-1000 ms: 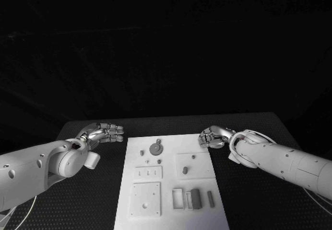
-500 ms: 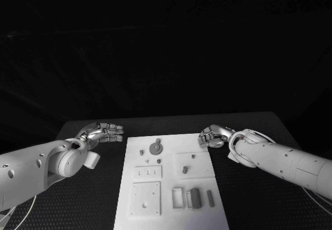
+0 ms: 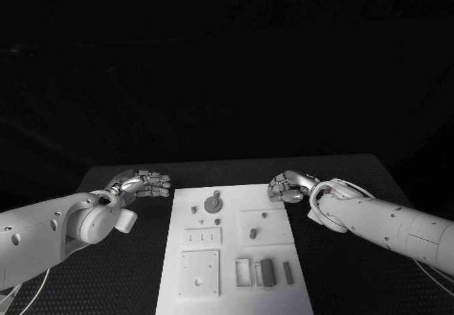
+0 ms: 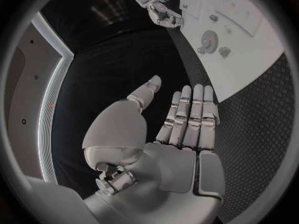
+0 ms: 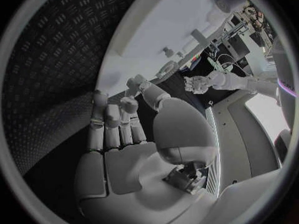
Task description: Assemble the parts on the task board
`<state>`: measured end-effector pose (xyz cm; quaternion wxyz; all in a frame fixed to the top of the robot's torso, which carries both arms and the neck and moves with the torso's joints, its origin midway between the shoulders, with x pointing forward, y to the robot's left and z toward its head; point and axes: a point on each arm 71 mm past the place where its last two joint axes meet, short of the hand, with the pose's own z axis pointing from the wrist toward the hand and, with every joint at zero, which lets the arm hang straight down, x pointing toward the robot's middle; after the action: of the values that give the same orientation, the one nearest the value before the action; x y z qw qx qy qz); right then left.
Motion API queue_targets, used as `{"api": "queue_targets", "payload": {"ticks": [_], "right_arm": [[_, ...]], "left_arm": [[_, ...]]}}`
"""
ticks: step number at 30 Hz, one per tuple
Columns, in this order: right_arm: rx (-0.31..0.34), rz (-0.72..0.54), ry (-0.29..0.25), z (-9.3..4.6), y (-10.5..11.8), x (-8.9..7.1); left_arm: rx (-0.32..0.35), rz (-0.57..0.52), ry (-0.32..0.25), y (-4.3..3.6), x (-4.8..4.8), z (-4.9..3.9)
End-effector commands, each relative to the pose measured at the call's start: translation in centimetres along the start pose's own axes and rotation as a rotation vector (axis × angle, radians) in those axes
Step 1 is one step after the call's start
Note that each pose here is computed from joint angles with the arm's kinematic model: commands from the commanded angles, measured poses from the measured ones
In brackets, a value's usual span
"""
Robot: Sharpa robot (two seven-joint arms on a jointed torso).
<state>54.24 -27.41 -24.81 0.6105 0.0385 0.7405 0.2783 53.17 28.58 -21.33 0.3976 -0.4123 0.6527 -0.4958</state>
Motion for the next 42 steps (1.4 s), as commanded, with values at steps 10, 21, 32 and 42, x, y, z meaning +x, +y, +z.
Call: {"api": "queue_targets", "payload": {"ticks": [10,21,32,42], "right_arm": [[-0.023,0.001,-0.039,0.9,5.0,-2.1],[-0.073,-0.041,0.021,1.1,10.1,-1.3],[-0.148,-0.050,0.049,1.4,14.5,0.4],[-0.199,-0.052,0.059,1.4,17.1,1.3]], "left_arm": [[-0.089,0.192,0.128,-1.38,1.86,-0.03],[-0.129,0.259,0.091,-4.21,4.75,0.48],[-0.226,0.281,0.186,-4.05,9.33,1.10],[-0.236,0.271,0.187,-4.23,10.84,1.42]]}}
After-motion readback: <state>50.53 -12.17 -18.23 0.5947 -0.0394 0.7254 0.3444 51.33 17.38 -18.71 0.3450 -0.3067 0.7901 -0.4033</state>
